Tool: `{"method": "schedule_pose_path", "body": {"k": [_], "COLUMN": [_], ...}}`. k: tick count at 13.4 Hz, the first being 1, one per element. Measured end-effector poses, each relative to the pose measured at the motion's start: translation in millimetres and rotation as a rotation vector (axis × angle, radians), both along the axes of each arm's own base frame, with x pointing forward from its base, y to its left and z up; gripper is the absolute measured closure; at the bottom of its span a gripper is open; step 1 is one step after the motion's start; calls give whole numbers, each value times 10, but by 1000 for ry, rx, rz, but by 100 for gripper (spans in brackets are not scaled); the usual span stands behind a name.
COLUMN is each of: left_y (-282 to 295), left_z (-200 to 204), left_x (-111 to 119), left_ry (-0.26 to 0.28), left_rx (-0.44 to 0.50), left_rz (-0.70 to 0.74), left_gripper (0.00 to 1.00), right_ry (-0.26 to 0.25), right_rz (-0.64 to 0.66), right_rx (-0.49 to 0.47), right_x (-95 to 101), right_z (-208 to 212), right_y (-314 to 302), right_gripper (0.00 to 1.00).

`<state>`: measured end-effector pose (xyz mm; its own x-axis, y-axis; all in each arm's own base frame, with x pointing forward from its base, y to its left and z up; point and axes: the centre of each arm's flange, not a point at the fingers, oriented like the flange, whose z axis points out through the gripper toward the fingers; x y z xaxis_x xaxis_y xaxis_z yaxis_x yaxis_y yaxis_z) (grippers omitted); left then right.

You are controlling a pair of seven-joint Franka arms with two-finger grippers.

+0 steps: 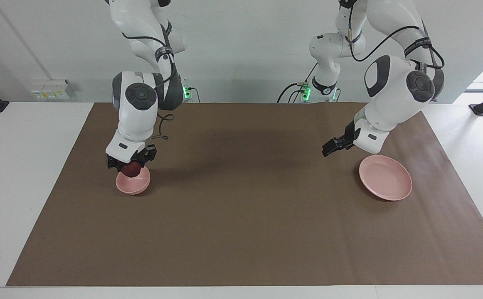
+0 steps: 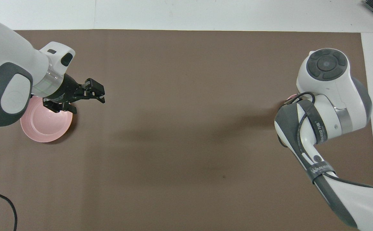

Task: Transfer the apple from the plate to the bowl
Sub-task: 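Carry the apple over the bowl while the left gripper returns to rest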

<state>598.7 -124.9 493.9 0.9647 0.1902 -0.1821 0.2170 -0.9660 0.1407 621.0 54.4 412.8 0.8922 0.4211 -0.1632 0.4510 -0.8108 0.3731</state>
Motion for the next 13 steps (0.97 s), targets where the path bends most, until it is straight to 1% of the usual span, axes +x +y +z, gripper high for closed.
{"method": "schedule_pose_path", "body": {"k": [2,3,5,7,10,13], "left_y": [245,336,505,694,925,953], "left_z": [137,204,302,422,647,935], "left_x": [6,-5,-58,-96,-168,-302], "left_ry": [-50,-66,-68,-83,-119,-156], "left_rx": [9,11,23,30,63,123], "left_rz": [-97,-132,-213,-281,-308,-318], "left_gripper": [0,0,0,0,0,0], "right_ry": [-6,-6,5,3,-1,3], "right_rz": [30,38,42,43,37,38], "right_rx": [-23,-27,-32,-28,-24,-20], "right_x": [61,86,110,136,150,127], "right_z": [-140,-211,-340,-420,-485,-547], "right_y": [18,20,5,-41,-121,-140], "right_gripper": [23,23,23,23,23,23]}}
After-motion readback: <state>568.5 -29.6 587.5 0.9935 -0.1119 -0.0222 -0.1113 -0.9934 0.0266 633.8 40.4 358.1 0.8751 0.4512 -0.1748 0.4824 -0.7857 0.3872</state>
